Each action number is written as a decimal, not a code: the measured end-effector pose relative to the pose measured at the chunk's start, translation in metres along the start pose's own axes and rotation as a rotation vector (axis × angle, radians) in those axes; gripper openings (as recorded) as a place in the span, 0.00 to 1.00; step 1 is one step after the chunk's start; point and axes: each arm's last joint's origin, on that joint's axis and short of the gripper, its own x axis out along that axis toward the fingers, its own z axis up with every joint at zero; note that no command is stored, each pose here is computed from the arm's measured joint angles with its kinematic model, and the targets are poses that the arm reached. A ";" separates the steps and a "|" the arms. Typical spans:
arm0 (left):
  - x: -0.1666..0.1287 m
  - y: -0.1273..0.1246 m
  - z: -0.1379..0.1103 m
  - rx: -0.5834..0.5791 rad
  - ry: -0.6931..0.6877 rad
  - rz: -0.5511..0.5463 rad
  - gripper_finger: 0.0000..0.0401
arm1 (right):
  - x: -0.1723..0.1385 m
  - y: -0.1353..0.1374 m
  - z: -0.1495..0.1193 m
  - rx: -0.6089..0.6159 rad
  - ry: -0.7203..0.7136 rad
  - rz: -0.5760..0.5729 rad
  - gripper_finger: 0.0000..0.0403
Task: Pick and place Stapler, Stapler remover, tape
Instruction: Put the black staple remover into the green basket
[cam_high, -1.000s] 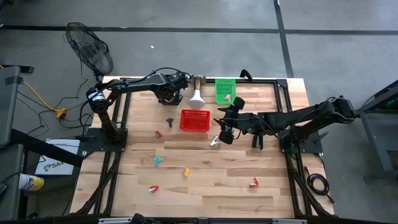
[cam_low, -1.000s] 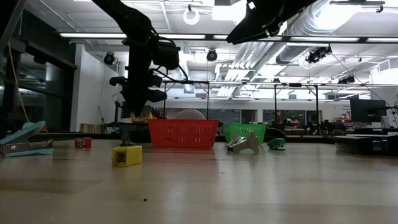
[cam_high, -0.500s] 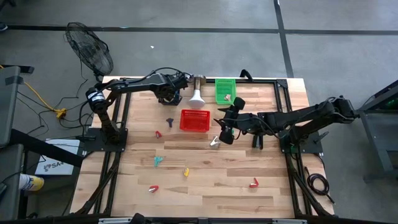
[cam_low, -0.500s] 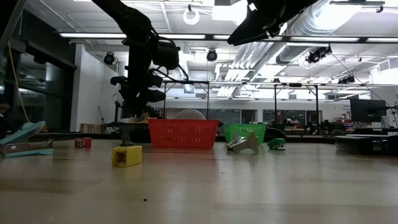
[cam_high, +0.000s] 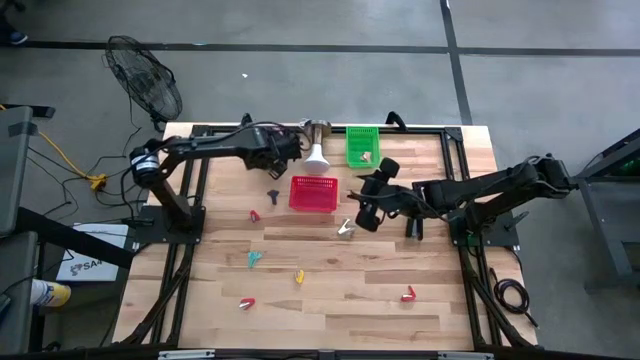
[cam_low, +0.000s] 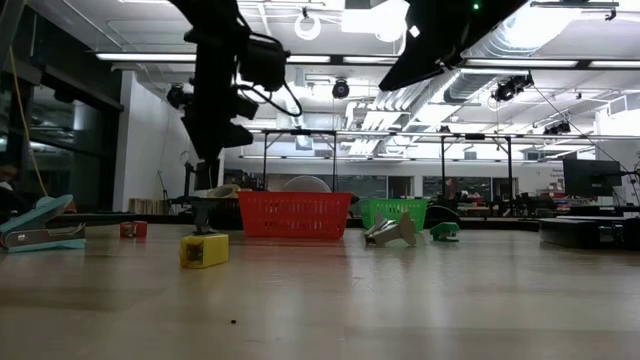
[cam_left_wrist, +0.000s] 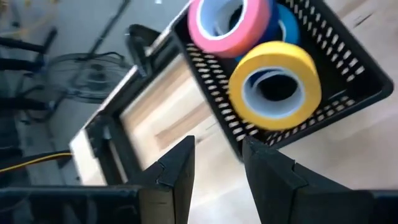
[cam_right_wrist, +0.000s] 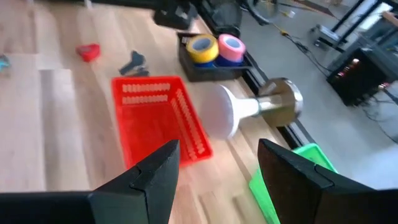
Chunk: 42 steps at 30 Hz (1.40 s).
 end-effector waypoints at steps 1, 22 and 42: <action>-0.003 0.000 -0.002 -0.002 -0.006 0.015 0.33 | 0.000 0.000 -0.001 0.002 0.007 -0.013 0.52; -0.024 -0.017 -0.054 -0.036 0.023 0.079 0.33 | -0.001 -0.003 -0.015 0.047 0.123 -0.073 0.52; -0.024 -0.007 -0.158 -0.415 -0.133 -0.299 0.33 | -0.001 -0.004 -0.015 0.077 0.119 -0.112 0.52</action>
